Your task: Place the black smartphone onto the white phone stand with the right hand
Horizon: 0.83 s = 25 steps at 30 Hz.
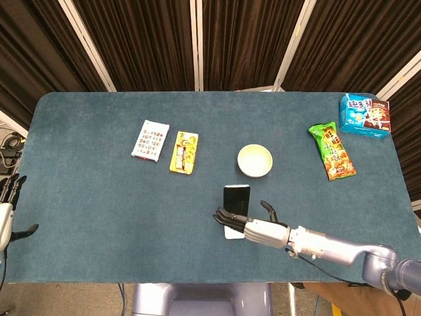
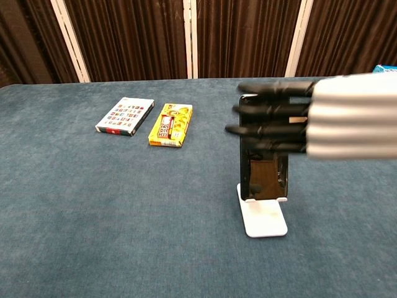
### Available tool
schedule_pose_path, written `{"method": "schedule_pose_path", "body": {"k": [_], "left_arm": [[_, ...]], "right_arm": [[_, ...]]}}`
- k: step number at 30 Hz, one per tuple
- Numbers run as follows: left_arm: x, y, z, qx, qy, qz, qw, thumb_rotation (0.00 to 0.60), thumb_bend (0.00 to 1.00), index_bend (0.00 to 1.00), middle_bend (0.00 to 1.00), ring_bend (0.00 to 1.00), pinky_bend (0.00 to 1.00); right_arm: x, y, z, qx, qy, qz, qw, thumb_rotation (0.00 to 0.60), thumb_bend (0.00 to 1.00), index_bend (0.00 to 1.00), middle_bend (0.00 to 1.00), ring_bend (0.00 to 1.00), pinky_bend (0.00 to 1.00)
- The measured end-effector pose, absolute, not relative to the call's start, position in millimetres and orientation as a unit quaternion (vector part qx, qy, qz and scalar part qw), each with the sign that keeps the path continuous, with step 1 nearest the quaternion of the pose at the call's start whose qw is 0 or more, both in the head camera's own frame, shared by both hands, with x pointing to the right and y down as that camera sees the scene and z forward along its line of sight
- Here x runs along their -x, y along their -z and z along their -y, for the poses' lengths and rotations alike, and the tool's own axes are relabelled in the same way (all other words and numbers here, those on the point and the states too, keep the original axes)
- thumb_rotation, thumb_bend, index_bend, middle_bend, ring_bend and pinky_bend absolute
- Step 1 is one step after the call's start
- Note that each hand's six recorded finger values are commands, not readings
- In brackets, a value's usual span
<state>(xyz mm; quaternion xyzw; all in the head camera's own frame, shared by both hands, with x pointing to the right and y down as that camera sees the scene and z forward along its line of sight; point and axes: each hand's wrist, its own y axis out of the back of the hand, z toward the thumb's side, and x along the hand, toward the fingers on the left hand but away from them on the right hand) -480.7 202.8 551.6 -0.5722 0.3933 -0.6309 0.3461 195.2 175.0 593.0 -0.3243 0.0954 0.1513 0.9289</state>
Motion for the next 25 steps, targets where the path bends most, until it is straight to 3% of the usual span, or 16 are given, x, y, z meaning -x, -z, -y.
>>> {"method": "schedule_pose_path", "body": {"k": [2,6,10,13,17,25], "left_arm": [[480.2,-550.1,-202.8,0.573,0.629,-0.395,0.347,0.6,0.0,0.0,0.0,0.0,0.0],[479.3,-545.5,-203.0,0.573,0.623,-0.4,0.351,0.6,0.0,0.0,0.0,0.0,0.0],[478.1,-542.1,-204.0,0.574,0.618,-0.404,0.354,0.6,0.0,0.0,0.0,0.0,0.0],[477.9,-539.7,-204.7,0.575,0.615,-0.408,0.353,0.6,0.0,0.0,0.0,0.0,0.0],[477.6,-536.8,-205.4,0.577,0.61,-0.413,0.353,0.6,0.0,0.0,0.0,0.0,0.0],[472.5,-529.6,-210.3,0.588,0.593,-0.418,0.358,0.6,0.0,0.0,0.0,0.0,0.0]], "right_arm": [[-205.9,-583.4,-171.1,0.336,-0.159,-0.071,0.926,0.6,0.34,0.08,0.0,0.0,0.07],[-230.0,-566.2,-160.9,0.384,-0.193,-0.01,0.903,0.6,0.16,0.06,0.0,0.0,0.1],[-261.3,-559.9,-145.9,0.452,-0.257,0.052,0.852,0.6,0.02,0.03,0.0,0.0,0.07],[-291.6,-556.1,-134.4,0.493,-0.317,0.113,0.802,0.6,0.0,0.0,0.0,0.0,0.01],[-336.2,-553.0,-129.4,0.517,-0.4,0.196,0.731,0.6,0.0,0.0,0.0,0.0,0.0],[-385.6,-554.0,-161.9,0.568,-0.511,0.337,0.551,0.6,0.0,0.0,0.0,0.0,0.0]]}}
